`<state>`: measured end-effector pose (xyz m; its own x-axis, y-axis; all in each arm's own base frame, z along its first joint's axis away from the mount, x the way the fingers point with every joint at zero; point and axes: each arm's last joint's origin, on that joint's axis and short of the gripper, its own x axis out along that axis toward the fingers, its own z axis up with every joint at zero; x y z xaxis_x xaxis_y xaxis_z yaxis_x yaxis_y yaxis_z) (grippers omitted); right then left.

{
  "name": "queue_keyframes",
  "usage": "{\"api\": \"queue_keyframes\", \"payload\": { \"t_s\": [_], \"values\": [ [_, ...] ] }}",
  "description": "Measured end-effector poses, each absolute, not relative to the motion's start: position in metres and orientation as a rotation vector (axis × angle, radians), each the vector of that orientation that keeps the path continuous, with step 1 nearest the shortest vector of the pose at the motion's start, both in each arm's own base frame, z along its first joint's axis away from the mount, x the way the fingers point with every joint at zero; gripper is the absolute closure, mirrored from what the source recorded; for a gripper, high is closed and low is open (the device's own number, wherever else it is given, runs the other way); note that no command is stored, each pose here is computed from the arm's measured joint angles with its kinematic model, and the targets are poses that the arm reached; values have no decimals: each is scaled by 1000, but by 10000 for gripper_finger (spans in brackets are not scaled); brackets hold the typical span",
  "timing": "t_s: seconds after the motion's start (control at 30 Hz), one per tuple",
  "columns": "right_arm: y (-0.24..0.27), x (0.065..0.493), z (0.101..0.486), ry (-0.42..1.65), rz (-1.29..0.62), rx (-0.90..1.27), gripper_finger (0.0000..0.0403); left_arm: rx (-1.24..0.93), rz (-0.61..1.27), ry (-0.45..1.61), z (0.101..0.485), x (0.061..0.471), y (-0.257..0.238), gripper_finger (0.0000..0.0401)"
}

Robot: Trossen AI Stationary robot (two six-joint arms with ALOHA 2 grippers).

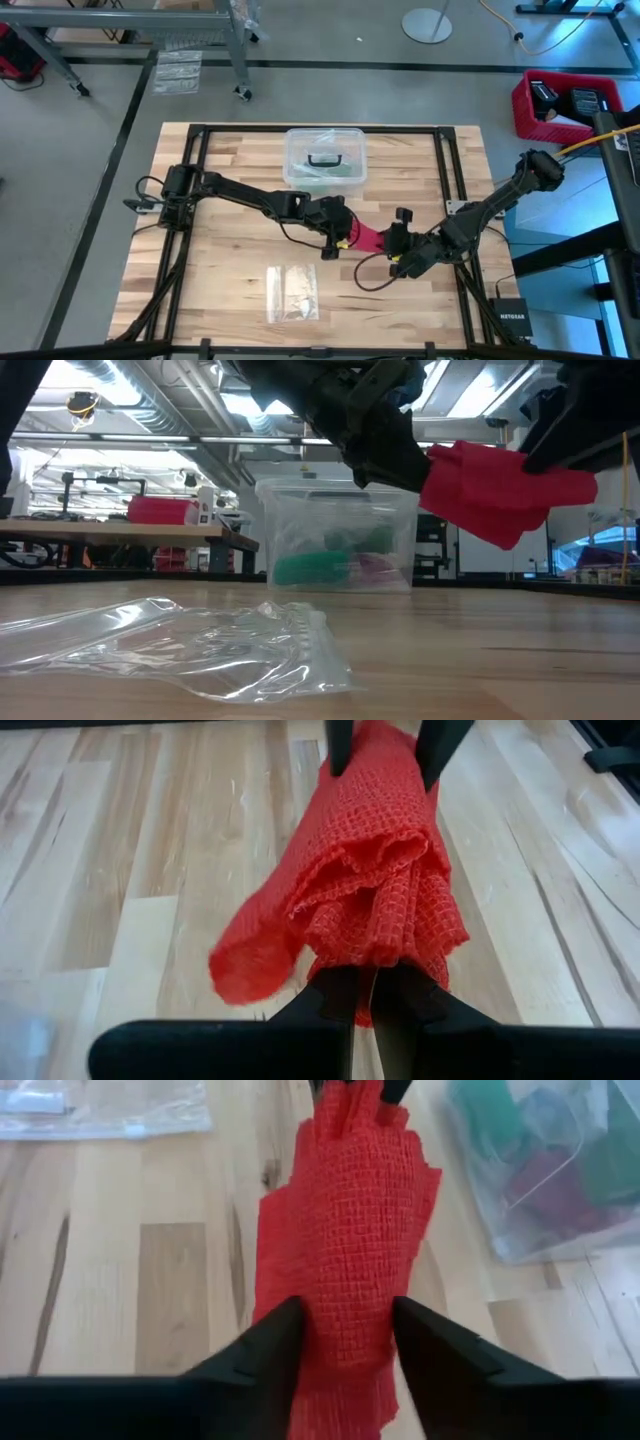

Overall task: Roll bandage
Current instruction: Roll the red bandage

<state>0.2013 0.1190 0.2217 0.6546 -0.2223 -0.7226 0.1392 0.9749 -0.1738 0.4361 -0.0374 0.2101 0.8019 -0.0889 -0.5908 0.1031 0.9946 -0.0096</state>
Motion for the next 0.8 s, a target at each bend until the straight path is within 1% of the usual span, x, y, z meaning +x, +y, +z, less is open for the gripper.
{"api": "queue_keyframes", "payload": {
  "t_s": [0.1, 0.2, 0.23, 0.27, 0.43, 0.57, 0.7, 0.8],
  "values": [
    [120, 202, 225, 841, -182, -118, 312, 24, -103, 637, 210, 436, -37, 391],
    [122, 204, 236, 841, -158, -124, 379, 27, -104, 638, 210, 436, -37, 391],
    [122, 204, 240, 841, -153, -129, 389, 29, -105, 638, 210, 436, -38, 391],
    [122, 205, 244, 843, -152, -134, 391, 32, -106, 637, 210, 436, -38, 391],
    [122, 205, 271, 837, -187, -161, 368, 32, -107, 652, 209, 435, -38, 391],
    [118, 201, 292, 841, -235, -174, 381, 34, -112, 653, 209, 435, -40, 391],
    [108, 192, 305, 828, -363, -194, 396, 55, -123, 634, 210, 435, -45, 391],
    [99, 183, 307, 803, -490, -205, 389, 65, -126, 623, 212, 435, -50, 391]
  ]
}}
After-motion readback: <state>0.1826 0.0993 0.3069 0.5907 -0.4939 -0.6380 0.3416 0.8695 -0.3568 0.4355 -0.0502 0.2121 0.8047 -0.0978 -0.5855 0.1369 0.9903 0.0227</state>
